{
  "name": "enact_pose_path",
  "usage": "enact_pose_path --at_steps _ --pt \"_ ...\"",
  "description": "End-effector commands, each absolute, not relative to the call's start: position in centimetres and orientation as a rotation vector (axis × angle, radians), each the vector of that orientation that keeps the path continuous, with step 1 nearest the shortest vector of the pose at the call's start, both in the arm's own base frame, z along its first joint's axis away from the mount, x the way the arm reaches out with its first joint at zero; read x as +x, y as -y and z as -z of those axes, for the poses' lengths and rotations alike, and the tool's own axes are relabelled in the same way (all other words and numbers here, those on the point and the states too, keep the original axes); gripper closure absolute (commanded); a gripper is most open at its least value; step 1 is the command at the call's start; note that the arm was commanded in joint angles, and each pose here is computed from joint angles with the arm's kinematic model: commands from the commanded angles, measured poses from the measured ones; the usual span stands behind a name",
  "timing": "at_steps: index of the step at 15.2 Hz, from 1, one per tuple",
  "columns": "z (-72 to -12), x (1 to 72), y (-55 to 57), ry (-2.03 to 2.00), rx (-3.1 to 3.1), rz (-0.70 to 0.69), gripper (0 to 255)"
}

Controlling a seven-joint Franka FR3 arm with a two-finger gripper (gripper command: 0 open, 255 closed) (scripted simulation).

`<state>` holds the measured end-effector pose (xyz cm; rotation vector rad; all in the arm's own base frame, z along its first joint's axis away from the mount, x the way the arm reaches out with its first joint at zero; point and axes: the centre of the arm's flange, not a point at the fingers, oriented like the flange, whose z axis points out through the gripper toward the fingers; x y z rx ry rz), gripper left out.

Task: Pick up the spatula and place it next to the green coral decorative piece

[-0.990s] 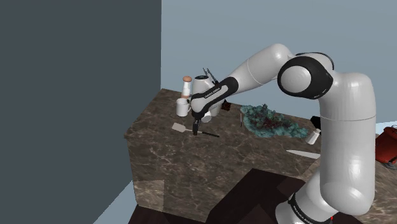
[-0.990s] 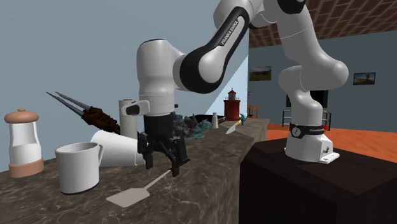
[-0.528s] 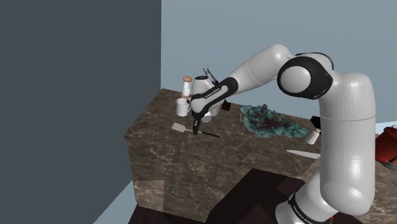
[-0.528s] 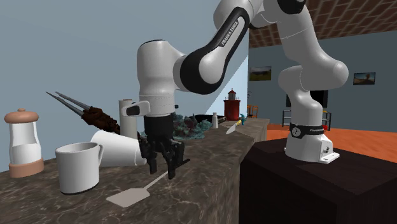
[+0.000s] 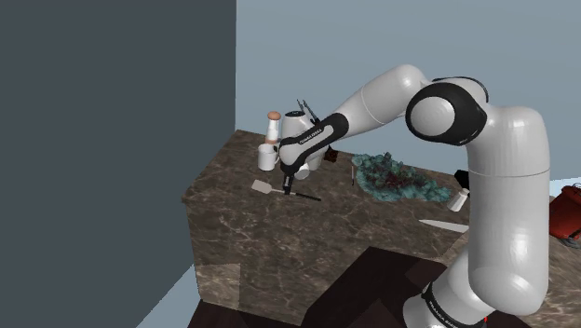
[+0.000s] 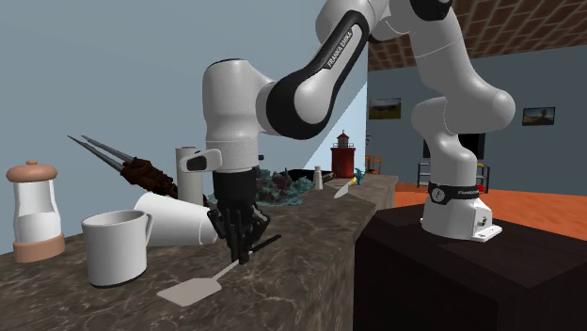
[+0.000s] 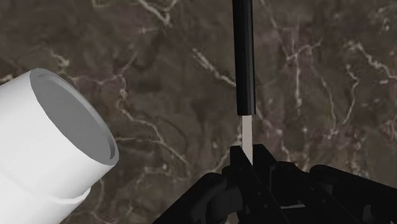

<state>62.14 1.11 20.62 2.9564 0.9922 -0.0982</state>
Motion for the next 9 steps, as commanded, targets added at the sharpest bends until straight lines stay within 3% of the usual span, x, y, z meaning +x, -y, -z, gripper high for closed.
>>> enact_pose_path --at_steps 1,9 --pt "-20.6 62.1 -1.1 -0.992 2.956 0.098 255" --pt "-24.8 62.1 -1.1 -0.992 2.956 0.098 255"
